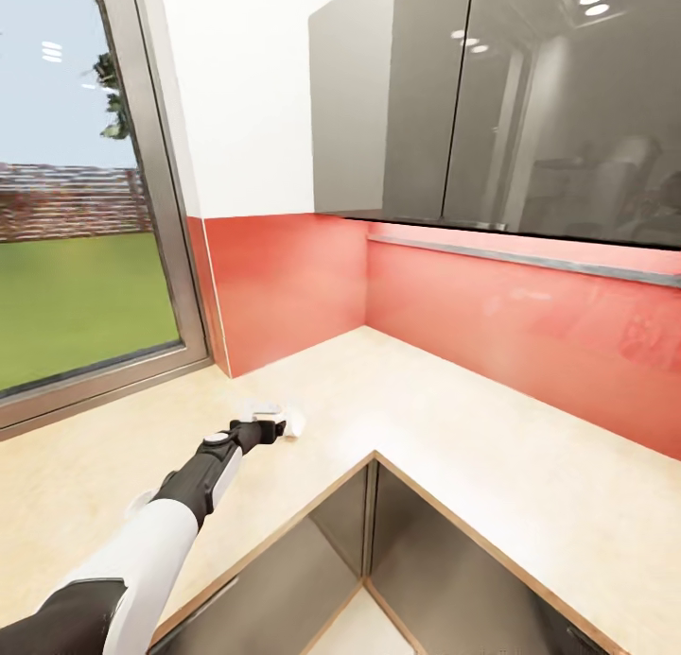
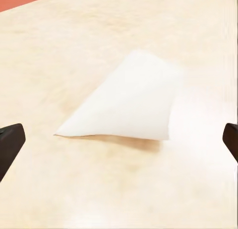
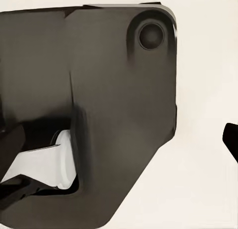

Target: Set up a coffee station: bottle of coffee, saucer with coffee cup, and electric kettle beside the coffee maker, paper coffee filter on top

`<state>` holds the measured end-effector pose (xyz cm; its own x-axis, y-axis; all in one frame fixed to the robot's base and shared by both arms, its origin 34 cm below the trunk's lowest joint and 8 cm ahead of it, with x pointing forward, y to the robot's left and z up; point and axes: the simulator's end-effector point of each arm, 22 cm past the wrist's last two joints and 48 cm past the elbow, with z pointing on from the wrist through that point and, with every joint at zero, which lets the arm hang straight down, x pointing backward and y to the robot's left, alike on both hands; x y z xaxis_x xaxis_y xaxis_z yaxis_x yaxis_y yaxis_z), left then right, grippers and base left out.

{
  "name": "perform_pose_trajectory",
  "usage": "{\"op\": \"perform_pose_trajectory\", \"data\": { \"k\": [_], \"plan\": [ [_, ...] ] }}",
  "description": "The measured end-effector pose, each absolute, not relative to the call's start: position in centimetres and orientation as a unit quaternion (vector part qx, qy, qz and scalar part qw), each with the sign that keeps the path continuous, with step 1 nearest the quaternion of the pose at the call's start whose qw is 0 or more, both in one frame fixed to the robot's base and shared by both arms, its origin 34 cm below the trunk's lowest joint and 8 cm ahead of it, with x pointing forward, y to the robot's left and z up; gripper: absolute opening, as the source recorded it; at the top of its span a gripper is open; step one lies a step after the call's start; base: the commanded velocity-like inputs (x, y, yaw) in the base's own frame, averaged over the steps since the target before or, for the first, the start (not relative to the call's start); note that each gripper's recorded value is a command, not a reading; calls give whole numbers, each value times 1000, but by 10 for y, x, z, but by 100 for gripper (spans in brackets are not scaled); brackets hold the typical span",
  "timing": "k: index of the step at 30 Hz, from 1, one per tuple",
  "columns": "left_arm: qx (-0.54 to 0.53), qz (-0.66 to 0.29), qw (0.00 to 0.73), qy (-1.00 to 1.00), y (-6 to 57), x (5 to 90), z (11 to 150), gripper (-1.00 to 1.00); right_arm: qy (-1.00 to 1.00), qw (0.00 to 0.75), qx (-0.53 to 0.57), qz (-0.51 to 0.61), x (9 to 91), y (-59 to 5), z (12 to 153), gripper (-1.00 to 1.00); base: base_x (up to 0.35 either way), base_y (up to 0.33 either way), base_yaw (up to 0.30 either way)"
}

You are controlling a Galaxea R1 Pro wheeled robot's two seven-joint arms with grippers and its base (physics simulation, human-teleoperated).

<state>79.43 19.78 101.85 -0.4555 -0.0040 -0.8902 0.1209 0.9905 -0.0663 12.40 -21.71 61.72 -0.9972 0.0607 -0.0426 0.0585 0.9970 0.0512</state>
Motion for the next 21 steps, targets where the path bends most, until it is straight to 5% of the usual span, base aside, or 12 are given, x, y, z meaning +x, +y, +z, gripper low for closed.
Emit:
{"op": "perform_pose_trajectory", "data": {
  "k": [6,21],
  "plan": [
    [34,-59,520,851,198,794,1018,100,999,22,30,26,124,-215,617,100,0,0,-226],
    [28,-52,543,838,205,805,1039,100,998,35,33,38,135,-200,618,100,44,0,-38]
  ]
}}
